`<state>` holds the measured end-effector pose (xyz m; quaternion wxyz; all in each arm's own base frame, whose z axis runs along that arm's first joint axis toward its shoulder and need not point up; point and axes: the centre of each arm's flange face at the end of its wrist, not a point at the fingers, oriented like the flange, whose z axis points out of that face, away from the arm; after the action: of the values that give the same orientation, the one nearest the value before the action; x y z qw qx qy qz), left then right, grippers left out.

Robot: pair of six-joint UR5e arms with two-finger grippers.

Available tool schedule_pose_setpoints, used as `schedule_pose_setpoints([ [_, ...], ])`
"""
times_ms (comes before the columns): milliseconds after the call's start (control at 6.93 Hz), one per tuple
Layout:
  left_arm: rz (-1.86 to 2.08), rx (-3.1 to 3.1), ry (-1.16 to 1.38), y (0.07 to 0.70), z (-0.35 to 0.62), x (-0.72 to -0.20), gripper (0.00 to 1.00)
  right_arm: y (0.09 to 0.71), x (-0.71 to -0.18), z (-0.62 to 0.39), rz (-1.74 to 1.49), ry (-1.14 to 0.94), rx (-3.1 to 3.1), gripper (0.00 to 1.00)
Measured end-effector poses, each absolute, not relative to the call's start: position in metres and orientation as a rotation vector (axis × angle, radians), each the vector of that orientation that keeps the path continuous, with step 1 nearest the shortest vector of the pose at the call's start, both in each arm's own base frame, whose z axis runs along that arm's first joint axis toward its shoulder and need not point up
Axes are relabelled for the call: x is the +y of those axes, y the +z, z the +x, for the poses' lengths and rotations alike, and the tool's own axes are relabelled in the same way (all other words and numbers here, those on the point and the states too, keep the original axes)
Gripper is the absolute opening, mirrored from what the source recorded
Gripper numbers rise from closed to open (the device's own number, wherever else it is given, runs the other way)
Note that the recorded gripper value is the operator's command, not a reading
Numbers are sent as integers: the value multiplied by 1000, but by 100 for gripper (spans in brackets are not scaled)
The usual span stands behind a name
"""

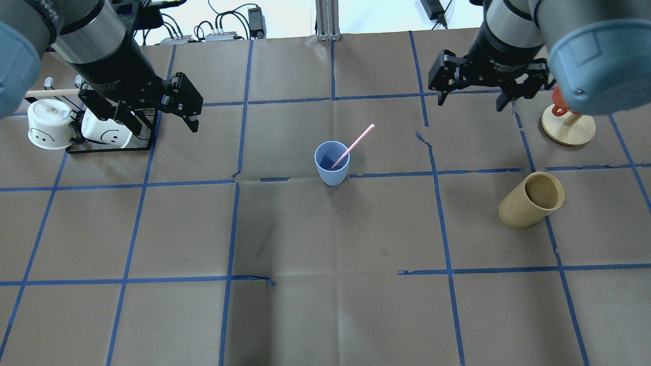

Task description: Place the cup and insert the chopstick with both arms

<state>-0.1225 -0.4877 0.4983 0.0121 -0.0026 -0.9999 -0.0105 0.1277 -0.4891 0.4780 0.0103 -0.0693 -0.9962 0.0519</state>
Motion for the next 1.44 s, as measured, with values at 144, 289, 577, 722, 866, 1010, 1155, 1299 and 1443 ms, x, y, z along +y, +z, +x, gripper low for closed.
schedule_pose_setpoints([
  [144,-7,-3117,-34,498,-123,-487,100,473,-478,116,-186,115,-3069,99],
  [289,-6,-3117,-33,498,-123,-487,100,471,-471,114,-174,72,-3062,99],
  [577,-6,-3117,-28,500,-123,-487,100,474,-465,120,-167,53,-3099,99],
  [722,-6,-3118,-27,500,-123,-488,100,473,-464,124,-160,40,-3109,99],
  [866,-5,-3118,-26,501,-123,-488,100,471,-465,127,-158,31,-3122,99],
  [1010,-5,-3118,-26,501,-123,-488,100,471,-466,129,-159,32,-3139,99],
  [1155,-5,-3118,-26,501,-123,-488,100,471,-467,131,-163,31,-3148,99],
  [1299,-5,-3118,-25,502,-123,-488,100,472,-466,131,-163,30,-3151,99],
  [1443,-6,-3118,-25,502,-123,-488,100,472,-466,131,-163,30,-3152,99],
])
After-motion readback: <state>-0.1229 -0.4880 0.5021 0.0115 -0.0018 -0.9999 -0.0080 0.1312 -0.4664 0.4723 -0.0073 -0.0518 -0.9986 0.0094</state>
